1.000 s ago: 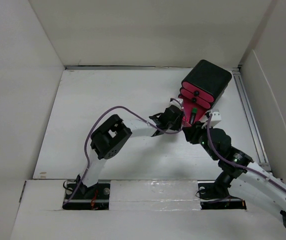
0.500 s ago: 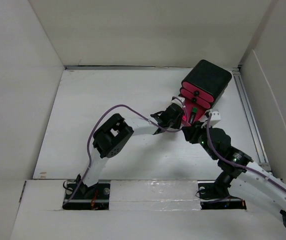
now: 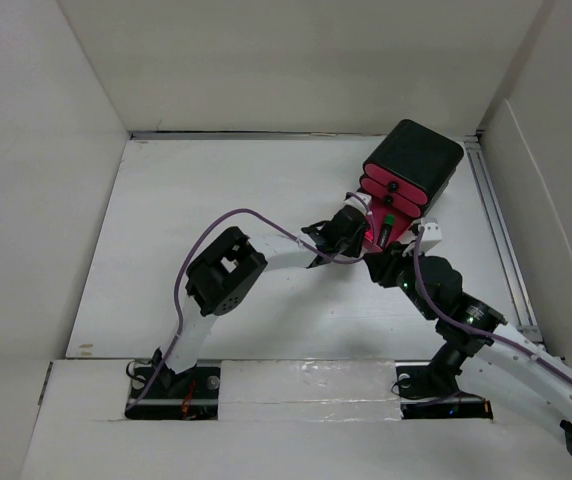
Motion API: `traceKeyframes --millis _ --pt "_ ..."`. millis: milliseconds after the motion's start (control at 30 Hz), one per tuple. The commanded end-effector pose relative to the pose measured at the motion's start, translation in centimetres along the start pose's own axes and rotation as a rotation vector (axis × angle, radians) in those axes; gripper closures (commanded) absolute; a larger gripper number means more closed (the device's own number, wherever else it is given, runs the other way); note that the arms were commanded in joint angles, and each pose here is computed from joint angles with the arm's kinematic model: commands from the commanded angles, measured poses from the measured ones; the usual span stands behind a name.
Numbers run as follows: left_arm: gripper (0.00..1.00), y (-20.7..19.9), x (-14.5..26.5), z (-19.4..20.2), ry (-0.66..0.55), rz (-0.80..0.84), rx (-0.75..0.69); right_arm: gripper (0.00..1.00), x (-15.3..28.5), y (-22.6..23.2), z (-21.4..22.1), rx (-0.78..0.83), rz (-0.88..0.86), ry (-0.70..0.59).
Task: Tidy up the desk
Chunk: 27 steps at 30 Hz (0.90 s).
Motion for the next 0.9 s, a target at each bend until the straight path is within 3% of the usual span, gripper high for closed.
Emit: traceKeyframes --millis 0,233,367,500,867 --pt "0.89 -2.1 1.7 -5.1 -0.143 0.062 0.008 0.61 0.2 1.1 -2.0 -0.036 -0.046 -0.070" --pt "0.92 -2.7 1.4 -6.2 -0.168 0.081 0.030 0.65 1.2 1.5 -3.4 -0.049 -0.068 -0.103" --pt "0.92 -3.1 1.7 -7.0 -0.189 0.100 0.034 0.86 2.0 1.8 -4.5 -0.056 -0.091 -0.139" --pt "0.92 -3.3 0.7 -7.3 -0.182 0.086 0.027 0.98 2.1 2.1 -5.0 -0.051 -0.098 -0.143" --pt "0.92 -4.5 -1.4 -8.7 -0.207 0.109 0.039 1.00 3.3 2.7 -6.9 -0.051 -0.130 -0.185"
Point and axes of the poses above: each gripper's point midway between its finger pads, its own x axis back along the fingers, its own y axis along the line the jaws close on, z = x × y, the point moved 7 cm from there along x, back along the fingers, and after that the axes turned 2 degrees about -x, right-handed, at the moved point
